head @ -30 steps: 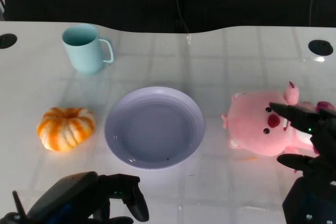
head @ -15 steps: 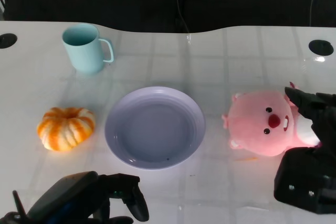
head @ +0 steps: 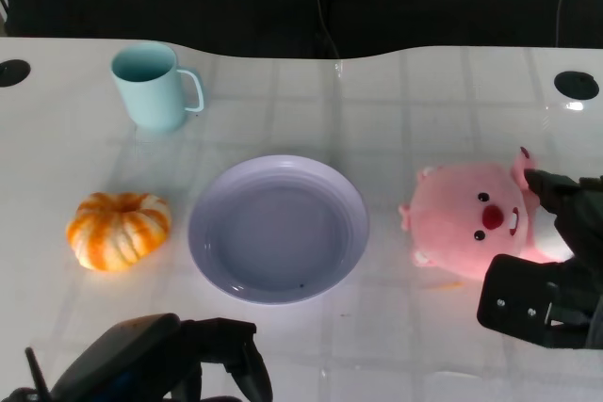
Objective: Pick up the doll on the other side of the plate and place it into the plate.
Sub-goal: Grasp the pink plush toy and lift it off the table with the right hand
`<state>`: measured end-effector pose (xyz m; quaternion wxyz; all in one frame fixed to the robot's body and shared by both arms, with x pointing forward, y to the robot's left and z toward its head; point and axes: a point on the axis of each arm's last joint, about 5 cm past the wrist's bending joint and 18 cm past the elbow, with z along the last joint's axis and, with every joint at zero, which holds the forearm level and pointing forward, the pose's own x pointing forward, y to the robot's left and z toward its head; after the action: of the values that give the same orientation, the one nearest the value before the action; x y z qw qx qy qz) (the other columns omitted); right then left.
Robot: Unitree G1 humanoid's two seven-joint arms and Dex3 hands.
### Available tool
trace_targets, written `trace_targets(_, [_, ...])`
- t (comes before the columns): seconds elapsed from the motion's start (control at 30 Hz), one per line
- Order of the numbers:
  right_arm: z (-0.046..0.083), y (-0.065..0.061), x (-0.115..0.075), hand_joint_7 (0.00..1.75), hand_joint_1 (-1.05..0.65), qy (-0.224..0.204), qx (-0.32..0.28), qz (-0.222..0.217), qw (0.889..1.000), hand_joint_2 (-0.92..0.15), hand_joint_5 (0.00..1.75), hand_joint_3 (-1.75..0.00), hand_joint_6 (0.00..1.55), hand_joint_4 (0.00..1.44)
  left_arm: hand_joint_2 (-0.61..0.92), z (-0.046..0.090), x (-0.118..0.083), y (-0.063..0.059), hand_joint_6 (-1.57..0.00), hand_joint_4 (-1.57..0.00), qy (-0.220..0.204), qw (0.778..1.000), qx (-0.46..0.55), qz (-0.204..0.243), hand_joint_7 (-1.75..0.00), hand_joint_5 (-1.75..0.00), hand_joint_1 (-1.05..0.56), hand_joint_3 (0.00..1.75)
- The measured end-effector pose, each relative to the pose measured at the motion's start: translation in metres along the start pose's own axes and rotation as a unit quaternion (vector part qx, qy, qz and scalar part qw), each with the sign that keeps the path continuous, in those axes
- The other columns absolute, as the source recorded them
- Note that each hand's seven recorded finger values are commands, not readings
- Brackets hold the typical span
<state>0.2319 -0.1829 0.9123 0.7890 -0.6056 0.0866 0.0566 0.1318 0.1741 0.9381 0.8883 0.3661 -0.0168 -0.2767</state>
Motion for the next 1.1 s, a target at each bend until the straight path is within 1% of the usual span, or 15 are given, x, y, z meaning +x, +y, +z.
trace_targets(0.2, [-0.002,0.01,0.014,0.03,-0.67,0.005,0.0,0.028,1.0,-0.91,0.34,0.0,0.25,0.06,0.92,0.0,-0.002,-0.003,-0.72,-0.69,0.005,1.0,-0.005,-0.003,-0.99,-1.58,-0.12,0.34])
trace_targets(0.33, [-0.002,0.013,0.024,0.01,-0.65,0.01,-0.001,0.047,0.999,-0.92,0.19,0.0,0.29,0.15,0.92,0.003,-0.002,-0.005,-0.73,-0.7,0.001,1.0,-0.007,-0.004,-0.98,-1.56,-0.13,0.34])
trace_targets(0.43, [0.0,0.016,0.031,0.03,-0.64,0.009,0.003,0.052,0.999,-0.92,0.12,0.0,0.4,0.28,0.92,0.003,-0.004,-0.007,-0.75,-0.72,0.004,1.0,-0.01,-0.004,-0.96,-1.52,-0.12,0.34])
trace_targets(0.63, [0.003,0.019,0.046,0.06,-0.59,0.01,0.002,0.063,0.998,-0.92,0.09,-0.05,0.59,0.44,0.92,0.004,-0.009,-0.01,-0.74,-0.67,0.011,1.0,-0.003,-0.004,-0.95,-1.58,-0.14,0.36])
trace_targets(0.7, [0.004,0.022,0.05,0.07,-0.54,0.008,0.001,0.052,0.999,-0.92,0.09,-0.08,0.7,0.53,0.92,0.005,-0.011,-0.011,-0.73,-0.65,0.012,1.0,-0.002,-0.004,-0.96,-1.62,-0.16,0.36])
trace_targets(0.77, [0.004,0.026,0.051,0.09,-0.41,0.002,0.006,0.029,1.0,-0.92,0.12,-0.06,0.9,0.73,0.92,0.007,-0.013,-0.011,-0.73,-0.64,0.011,1.0,0.0,-0.004,-0.98,-1.63,-0.17,0.35])
trace_targets(0.8, [0.002,0.03,0.052,0.1,-0.31,-0.002,0.012,0.011,1.0,-0.92,0.16,-0.05,1.03,0.9,0.92,0.008,-0.014,-0.011,-0.73,-0.65,0.01,1.0,0.001,-0.003,-0.99,-1.63,-0.17,0.34])
trace_targets(0.83, [0.001,0.033,0.052,0.09,-0.27,-0.006,0.019,-0.006,1.0,-0.92,0.17,-0.04,1.07,0.96,0.92,0.008,-0.015,-0.012,-0.73,-0.65,0.009,1.0,0.0,-0.003,-0.99,-1.64,-0.17,0.34])
trace_targets(0.87, [0.0,0.036,0.052,0.1,-0.22,-0.01,0.026,-0.021,0.999,-0.92,0.23,-0.04,1.14,1.08,0.92,0.009,-0.015,-0.012,-0.73,-0.65,0.01,1.0,0.0,-0.003,-0.99,-1.64,-0.16,0.34])
trace_targets(0.93, [-0.001,0.04,0.051,0.13,-0.18,-0.021,0.034,-0.054,0.998,-0.92,1.23,-0.07,1.27,0.92,0.92,0.009,-0.017,-0.013,-0.72,-0.65,0.01,1.0,-0.001,-0.003,-0.99,-1.66,-0.16,0.33])
trace_targets(0.97, [-0.002,0.042,0.051,0.39,-0.17,-0.024,0.036,-0.067,0.997,-0.92,1.48,-0.09,1.19,0.88,0.92,0.01,-0.018,-0.013,-0.72,-0.65,0.009,1.0,-0.001,-0.003,-0.99,-1.66,-0.16,0.33])
trace_targets(1.0, [-0.002,0.044,0.05,0.85,-0.16,-0.025,0.038,-0.078,0.996,-0.91,1.61,-0.12,1.02,0.87,0.92,0.01,-0.018,-0.013,-0.72,-0.64,0.009,1.0,0.0,-0.003,-0.99,-1.65,-0.15,0.33])
trace_targets(1.03, [-0.002,0.046,0.05,1.22,-0.15,-0.025,0.041,-0.087,0.995,-0.89,1.69,-0.18,0.88,0.86,0.92,0.01,-0.019,-0.012,-0.72,-0.64,0.008,1.0,0.0,-0.002,-0.99,-1.64,-0.15,0.33])
trace_targets(1.07, [-0.002,0.047,0.051,1.35,-0.15,-0.024,0.044,-0.093,0.994,-0.88,1.72,-0.22,0.82,0.86,0.92,0.01,-0.019,-0.012,-0.72,-0.64,0.008,1.0,0.001,-0.001,-0.99,-1.63,-0.14,0.32])
trace_targets(1.1, [-0.001,0.046,0.052,1.31,-0.17,-0.024,0.046,-0.098,0.994,-0.85,1.69,-0.31,0.81,0.79,0.92,0.01,-0.019,-0.012,-0.72,-0.64,0.008,1.0,0.003,0.0,-0.98,-1.63,-0.14,0.32])
